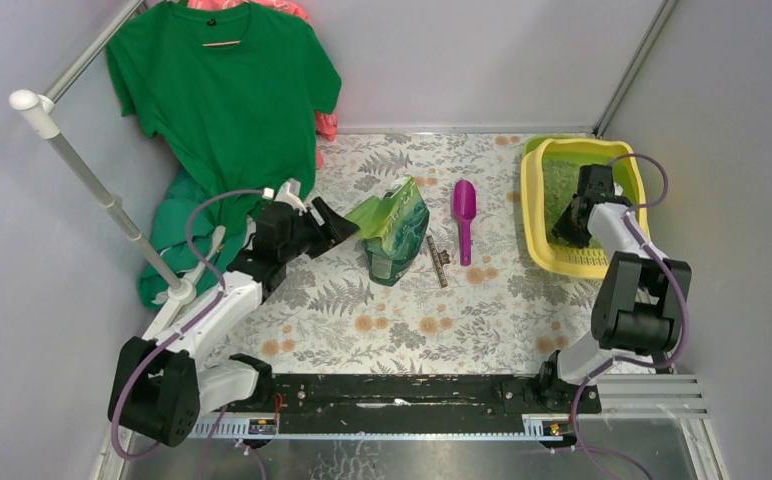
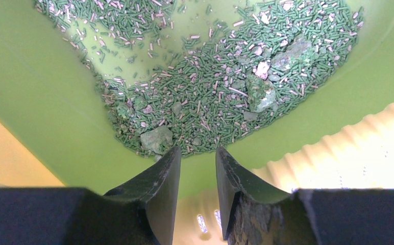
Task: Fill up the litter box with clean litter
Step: Move the litter box to the center of the board.
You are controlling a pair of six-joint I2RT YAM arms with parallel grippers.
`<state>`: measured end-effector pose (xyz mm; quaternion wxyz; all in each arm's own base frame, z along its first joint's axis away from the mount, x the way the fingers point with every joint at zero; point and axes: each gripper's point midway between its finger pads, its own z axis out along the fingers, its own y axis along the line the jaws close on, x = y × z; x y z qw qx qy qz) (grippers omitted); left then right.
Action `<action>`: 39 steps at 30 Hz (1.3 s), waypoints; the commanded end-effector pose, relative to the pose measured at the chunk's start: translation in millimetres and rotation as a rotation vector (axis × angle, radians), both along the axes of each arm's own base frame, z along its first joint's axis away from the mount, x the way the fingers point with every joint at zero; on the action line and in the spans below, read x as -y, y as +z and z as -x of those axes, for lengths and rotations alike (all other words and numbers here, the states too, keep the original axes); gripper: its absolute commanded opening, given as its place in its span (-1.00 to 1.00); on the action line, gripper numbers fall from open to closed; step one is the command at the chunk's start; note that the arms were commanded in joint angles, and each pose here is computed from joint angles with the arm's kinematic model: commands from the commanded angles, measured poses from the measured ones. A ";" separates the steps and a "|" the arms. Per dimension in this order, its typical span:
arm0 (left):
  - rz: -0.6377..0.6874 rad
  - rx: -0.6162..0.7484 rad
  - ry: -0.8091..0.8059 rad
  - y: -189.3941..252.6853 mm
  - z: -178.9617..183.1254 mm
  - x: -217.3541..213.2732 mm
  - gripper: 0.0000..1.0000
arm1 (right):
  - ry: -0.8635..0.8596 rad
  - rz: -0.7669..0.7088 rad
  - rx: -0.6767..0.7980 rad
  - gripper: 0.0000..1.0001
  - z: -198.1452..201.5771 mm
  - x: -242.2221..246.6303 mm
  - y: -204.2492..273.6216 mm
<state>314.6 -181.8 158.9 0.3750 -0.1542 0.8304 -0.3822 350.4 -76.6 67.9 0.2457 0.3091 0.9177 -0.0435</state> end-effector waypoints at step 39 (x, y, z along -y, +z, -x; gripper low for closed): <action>-0.086 0.155 -0.074 59.7 -7.9 36.4 0.57 | -0.048 0.042 0.016 -0.24 -87.5 21.1 48.8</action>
